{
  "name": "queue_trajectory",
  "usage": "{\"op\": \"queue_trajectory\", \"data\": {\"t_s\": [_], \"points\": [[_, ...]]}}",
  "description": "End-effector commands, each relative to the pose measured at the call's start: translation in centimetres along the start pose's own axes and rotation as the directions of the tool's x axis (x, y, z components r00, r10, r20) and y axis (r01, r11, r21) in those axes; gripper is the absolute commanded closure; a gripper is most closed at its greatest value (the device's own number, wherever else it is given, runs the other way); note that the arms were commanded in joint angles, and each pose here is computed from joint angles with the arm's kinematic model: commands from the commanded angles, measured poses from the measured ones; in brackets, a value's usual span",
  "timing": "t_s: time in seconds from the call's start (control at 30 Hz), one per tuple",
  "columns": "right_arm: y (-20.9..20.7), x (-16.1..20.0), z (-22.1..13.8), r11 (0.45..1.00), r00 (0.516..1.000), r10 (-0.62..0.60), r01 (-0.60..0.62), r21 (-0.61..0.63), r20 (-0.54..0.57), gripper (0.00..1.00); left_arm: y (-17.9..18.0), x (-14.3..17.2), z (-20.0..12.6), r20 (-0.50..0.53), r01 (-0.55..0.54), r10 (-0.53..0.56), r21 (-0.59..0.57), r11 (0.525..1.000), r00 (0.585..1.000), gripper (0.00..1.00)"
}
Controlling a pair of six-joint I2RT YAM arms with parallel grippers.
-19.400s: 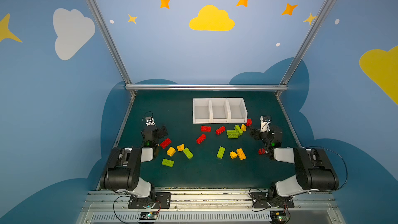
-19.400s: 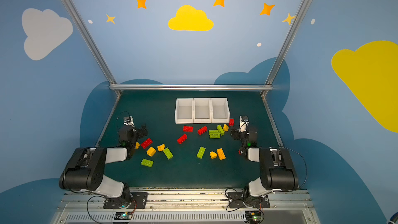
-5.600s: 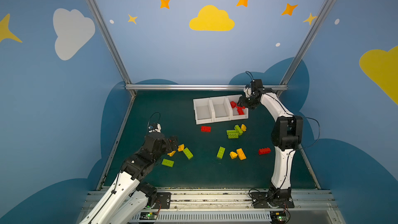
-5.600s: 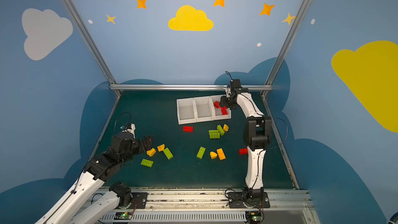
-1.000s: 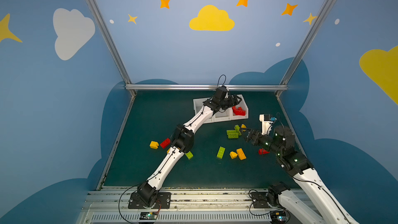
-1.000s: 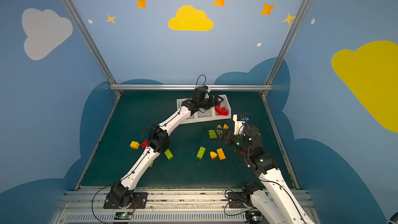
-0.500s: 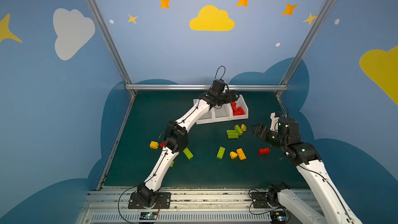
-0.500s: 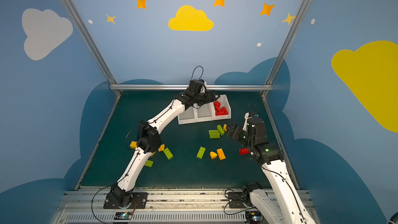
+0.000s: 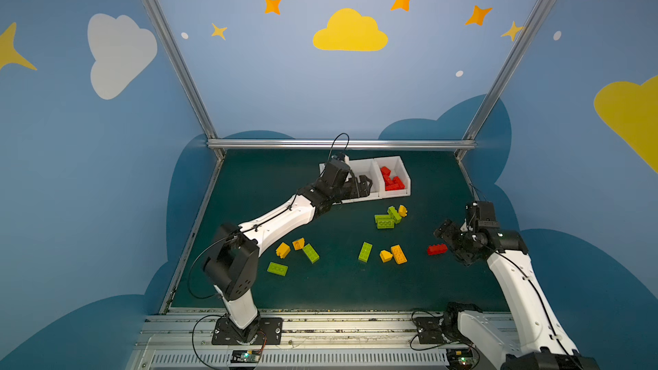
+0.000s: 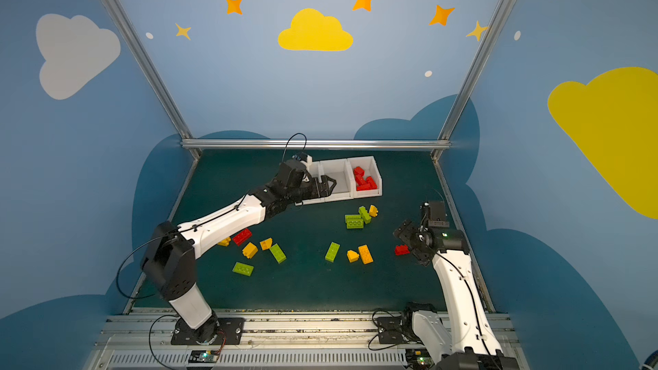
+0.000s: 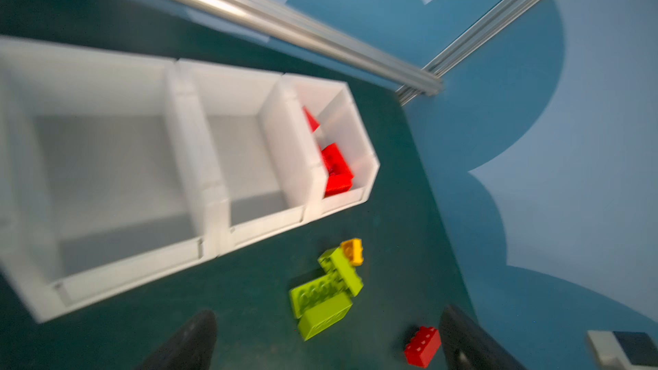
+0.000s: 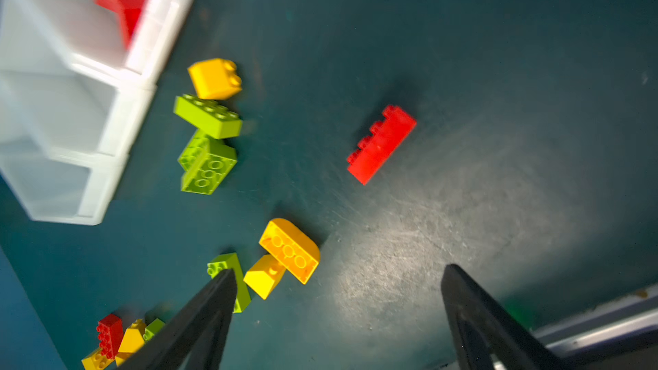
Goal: Sort the legos into containers by color
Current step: Pick up the lego from the middle-right of the table.
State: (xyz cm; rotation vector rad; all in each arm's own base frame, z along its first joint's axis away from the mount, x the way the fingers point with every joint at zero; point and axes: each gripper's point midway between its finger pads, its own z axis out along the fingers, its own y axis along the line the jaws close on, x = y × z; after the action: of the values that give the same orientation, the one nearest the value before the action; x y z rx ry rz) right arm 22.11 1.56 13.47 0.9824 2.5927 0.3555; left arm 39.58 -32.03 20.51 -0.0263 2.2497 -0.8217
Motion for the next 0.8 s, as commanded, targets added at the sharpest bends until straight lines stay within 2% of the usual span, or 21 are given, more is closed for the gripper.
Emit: {"op": "queue_trajectory", "data": {"t_s": [0.0, 0.17, 0.43, 0.77], "points": [[-0.3, 1.0, 1.6, 0.999, 0.996, 0.049, -0.049, -0.001, -0.080, 0.12, 1.4, 0.6, -1.5, 0.053, 0.027, -0.027, -0.012, 1.000, 0.998, 0.04], [-0.5, 0.8, 4.0, 0.998, 0.991, 0.046, -0.041, 0.038, -0.124, 0.13, 3.7, 3.5, -3.4, 0.041, 0.012, -0.009, -0.062, 0.998, 0.999, 0.04], [-0.9, 0.1, 7.3, 0.993, 0.983, 0.083, -0.068, 0.091, -0.167, 0.20, 6.1, 5.5, -7.6, 0.000, -0.042, 0.042, -0.149, 0.988, 0.999, 0.04], [-1.3, -1.0, 10.0, 0.987, 0.978, 0.106, -0.082, 0.138, -0.181, 0.32, 8.3, 6.4, -13.4, 0.044, -0.060, 0.070, -0.194, 0.979, 0.997, 0.04]]}}
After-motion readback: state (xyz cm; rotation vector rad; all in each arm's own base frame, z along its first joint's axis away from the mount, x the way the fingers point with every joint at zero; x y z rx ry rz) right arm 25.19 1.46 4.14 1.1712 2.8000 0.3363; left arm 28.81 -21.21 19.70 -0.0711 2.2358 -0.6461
